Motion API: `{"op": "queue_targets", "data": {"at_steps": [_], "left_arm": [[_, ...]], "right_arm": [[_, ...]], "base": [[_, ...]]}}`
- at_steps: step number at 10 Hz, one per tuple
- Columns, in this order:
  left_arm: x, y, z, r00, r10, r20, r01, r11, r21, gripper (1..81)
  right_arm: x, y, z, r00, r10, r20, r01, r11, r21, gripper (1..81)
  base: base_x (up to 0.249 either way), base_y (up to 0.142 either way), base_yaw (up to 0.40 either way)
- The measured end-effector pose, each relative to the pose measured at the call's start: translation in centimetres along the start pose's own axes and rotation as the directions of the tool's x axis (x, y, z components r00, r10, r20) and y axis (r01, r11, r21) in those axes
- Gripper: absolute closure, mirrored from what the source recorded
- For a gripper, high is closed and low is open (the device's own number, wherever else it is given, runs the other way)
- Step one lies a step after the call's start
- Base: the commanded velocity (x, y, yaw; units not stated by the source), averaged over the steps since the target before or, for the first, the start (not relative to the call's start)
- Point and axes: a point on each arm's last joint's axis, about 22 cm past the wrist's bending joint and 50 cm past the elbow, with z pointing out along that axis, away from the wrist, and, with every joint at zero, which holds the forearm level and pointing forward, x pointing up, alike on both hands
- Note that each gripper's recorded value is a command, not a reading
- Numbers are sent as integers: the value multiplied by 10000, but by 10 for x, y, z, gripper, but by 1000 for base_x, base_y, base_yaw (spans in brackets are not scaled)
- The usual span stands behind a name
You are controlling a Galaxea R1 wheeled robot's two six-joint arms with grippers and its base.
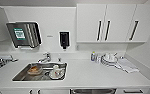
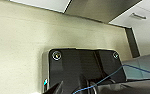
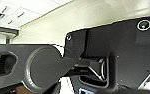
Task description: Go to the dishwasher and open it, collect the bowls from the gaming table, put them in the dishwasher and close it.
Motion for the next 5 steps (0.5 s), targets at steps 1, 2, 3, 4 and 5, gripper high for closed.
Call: {"op": "queue_targets", "data": {"at_steps": [1, 2, 3, 4, 5], "left_arm": [[16, -1, -12, 9997, 19, -262, -21, 10000, -78, 10], [29, 2, -24, 9990, -7, -442, -2, 9998, -222, 10], [42, 4, -38, 9980, -11, -628, -12, 9994, -356, 10], [60, 0, -55, 9952, 53, -979, -87, 9994, -346, 10], [77, -5, -73, 9917, 120, -1281, -157, 9995, -279, 10]], "right_arm": [[15, 0, -9, 9998, -110, -164, 110, 9999, 26, 10], [29, -2, -20, 9992, -222, -318, 225, 9997, 81, 10], [41, 0, -30, 9985, -337, -437, 340, 9994, 54, 10], [60, 3, -37, 9966, -491, -663, 493, 9988, 11, 10], [87, 3, -43, 9919, -746, -1027, 749, 9972, -7, 10]], "base": [[0, 0, 0], [0, 0, 0], [0, 0, 0], [0, 0, 0], [0, 0, 0]]}}
